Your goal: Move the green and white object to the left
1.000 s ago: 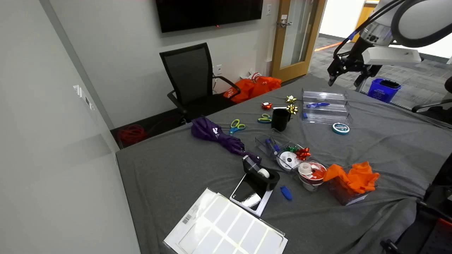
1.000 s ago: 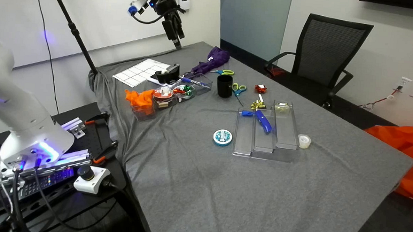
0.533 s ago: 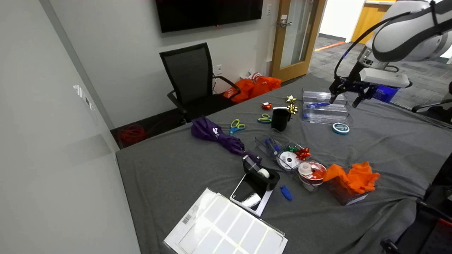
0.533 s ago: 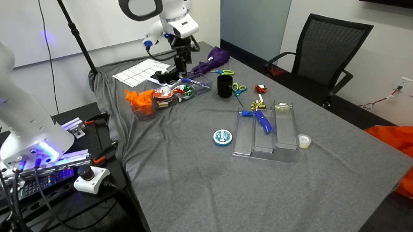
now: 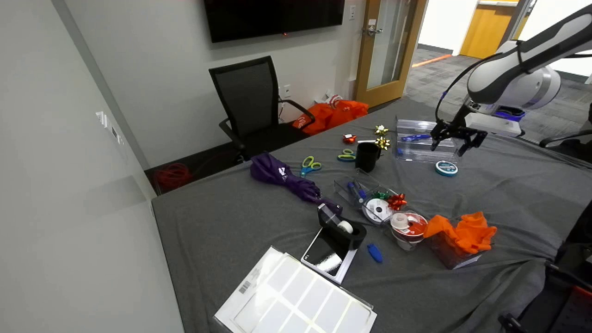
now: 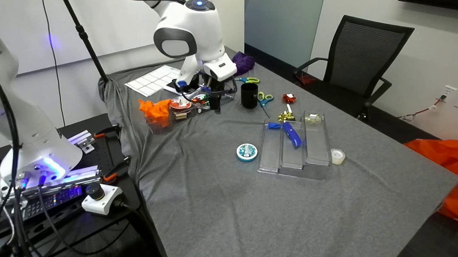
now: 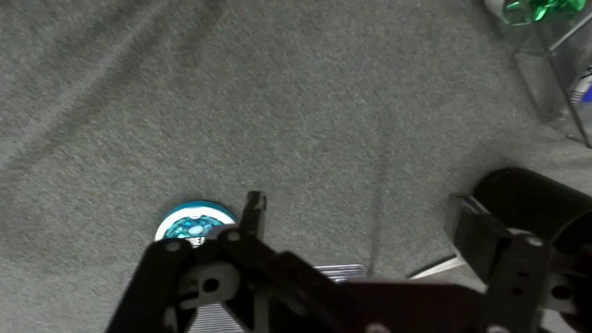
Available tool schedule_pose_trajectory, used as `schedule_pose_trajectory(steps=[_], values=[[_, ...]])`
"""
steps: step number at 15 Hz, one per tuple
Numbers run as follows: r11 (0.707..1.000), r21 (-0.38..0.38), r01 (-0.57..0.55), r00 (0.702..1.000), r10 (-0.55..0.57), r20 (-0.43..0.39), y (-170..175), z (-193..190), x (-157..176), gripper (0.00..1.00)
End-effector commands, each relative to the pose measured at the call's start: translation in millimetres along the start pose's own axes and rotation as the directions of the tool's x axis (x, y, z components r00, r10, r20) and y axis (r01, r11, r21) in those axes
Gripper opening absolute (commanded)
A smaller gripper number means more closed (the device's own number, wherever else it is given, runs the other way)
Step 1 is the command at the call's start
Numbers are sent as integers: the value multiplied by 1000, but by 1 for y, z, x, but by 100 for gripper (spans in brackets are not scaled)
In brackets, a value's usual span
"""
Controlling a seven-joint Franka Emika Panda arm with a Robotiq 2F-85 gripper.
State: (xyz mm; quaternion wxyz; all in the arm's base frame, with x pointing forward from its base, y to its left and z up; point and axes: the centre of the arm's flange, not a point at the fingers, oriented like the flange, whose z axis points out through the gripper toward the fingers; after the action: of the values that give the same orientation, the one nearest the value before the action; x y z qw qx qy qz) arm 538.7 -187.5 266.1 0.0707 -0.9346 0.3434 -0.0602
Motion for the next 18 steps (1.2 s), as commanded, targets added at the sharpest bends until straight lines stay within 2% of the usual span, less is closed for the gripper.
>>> schedule_pose_trajectory(steps=[1,4,7,8,13,18], values=[[990,-122,-67,998,68,6,10,26,36,100],[972,-201,-125,992,126,-7,19,37,56,100],[959,-238,-156,988,151,-43,26,43,75,100],[969,-203,-142,990,137,-37,29,38,55,100],[964,-217,-153,988,145,-51,30,43,67,100],[973,-213,-93,995,83,-54,41,74,69,100]])
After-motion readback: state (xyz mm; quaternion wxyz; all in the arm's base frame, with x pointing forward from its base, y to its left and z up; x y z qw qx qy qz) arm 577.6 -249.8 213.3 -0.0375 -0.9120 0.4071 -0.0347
